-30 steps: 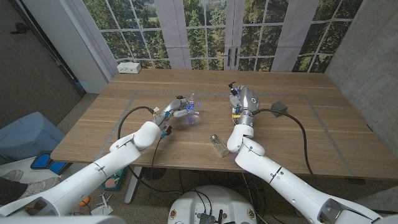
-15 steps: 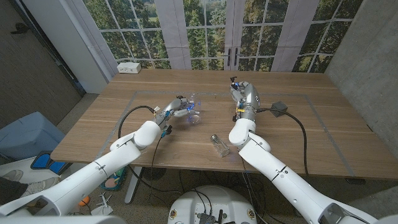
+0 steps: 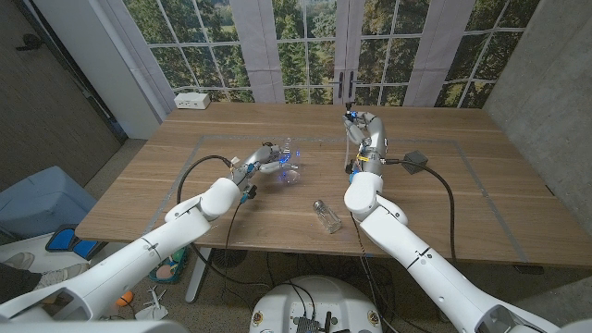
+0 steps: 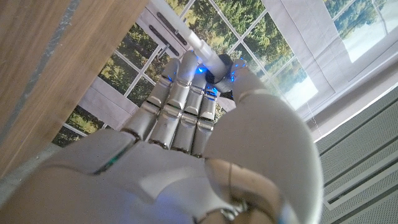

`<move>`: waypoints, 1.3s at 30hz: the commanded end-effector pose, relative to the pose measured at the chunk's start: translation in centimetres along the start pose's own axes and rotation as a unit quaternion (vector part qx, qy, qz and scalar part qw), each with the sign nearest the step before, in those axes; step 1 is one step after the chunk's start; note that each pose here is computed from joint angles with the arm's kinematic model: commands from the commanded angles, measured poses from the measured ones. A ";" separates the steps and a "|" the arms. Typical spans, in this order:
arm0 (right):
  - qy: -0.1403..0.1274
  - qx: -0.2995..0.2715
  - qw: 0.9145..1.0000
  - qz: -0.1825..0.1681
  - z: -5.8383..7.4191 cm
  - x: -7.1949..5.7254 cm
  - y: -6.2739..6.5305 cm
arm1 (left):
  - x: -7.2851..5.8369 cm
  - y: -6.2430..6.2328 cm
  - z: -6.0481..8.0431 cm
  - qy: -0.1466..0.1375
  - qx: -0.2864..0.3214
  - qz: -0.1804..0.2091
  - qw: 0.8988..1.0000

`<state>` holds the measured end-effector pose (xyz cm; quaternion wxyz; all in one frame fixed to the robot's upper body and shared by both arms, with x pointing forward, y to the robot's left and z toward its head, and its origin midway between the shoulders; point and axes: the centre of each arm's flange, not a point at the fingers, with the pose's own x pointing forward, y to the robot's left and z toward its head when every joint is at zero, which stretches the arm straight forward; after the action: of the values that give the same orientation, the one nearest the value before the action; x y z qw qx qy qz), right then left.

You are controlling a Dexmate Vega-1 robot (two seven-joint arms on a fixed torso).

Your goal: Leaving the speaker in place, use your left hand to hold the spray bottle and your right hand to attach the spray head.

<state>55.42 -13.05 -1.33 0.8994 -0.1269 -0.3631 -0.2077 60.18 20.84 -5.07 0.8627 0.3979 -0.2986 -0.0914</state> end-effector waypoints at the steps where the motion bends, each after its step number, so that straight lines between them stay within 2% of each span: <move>1: -0.034 0.064 0.997 -0.014 1.1 -0.1 -0.2 | 0.3 -0.2 0.2 0.002 0.011 -0.014 1.000; 14: -0.072 0.094 0.993 -0.024 2.6 -0.3 0.0 | 0.7 -0.3 0.4 0.002 0.018 -0.030 0.999; 28: -0.114 0.116 0.987 -0.011 4.6 -0.7 0.8 | 1.1 -0.4 0.8 0.002 0.031 -0.045 0.999; 39: -0.131 0.124 0.984 -0.001 5.5 -0.8 1.2 | 1.2 -0.8 1.1 0.003 0.040 -0.056 0.998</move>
<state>52.70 -10.60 1.25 0.8608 -0.0440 -0.4812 -0.1600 60.54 19.59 -4.49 0.8465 0.4358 -0.2817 -0.1190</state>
